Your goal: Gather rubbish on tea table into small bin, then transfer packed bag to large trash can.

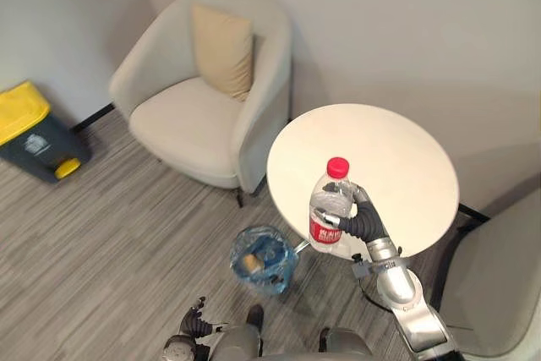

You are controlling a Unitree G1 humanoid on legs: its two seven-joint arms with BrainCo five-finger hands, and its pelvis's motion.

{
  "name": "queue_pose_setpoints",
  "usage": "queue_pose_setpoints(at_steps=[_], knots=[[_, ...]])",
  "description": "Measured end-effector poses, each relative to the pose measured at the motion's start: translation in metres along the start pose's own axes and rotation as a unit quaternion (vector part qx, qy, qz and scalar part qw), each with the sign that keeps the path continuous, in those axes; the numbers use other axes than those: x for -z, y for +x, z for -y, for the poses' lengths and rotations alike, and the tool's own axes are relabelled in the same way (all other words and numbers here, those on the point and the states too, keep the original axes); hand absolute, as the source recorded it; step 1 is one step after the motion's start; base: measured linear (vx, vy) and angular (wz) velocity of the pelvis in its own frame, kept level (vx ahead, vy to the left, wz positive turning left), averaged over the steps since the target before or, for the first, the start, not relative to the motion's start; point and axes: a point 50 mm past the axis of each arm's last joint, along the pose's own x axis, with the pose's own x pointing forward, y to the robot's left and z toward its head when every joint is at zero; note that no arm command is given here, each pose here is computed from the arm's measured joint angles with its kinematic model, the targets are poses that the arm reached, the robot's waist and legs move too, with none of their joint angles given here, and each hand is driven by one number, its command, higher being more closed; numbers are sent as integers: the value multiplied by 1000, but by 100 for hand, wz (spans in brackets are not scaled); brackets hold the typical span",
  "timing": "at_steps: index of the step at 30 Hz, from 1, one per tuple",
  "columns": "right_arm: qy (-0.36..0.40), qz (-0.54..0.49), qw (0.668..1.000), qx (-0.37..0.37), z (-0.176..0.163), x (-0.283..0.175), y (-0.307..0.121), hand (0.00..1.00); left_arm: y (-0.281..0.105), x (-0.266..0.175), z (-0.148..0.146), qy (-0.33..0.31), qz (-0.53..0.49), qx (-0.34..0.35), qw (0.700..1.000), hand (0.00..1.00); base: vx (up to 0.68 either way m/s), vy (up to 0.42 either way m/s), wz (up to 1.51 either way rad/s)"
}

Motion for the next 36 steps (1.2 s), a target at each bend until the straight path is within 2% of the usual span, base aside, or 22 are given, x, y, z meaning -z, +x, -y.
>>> queue_pose_setpoints(at_steps=[6, 13, 19, 36], knots=[[-15, 9, 1000, 16, 12, -1, 5, 100, 1, -1, 3, -12, -4, -3, 1000, 0, -85, -111, 68], [-33, -22, 995, 94, 42, 11, -3, 100, 0, 0, 10, -13, -6, 4, 1000, 0, -41, 45, 59], [-1, -33, 996, 83, 24, 13, -3, 100, -1, 4, 7, 9, -9, 5, 1000, 0, -10, 90, 0], [-6, -65, 995, 72, 19, 26, -7, 100, -6, 15, 0, 32, -25, 1, 999, 0, 7, 7, 1]])
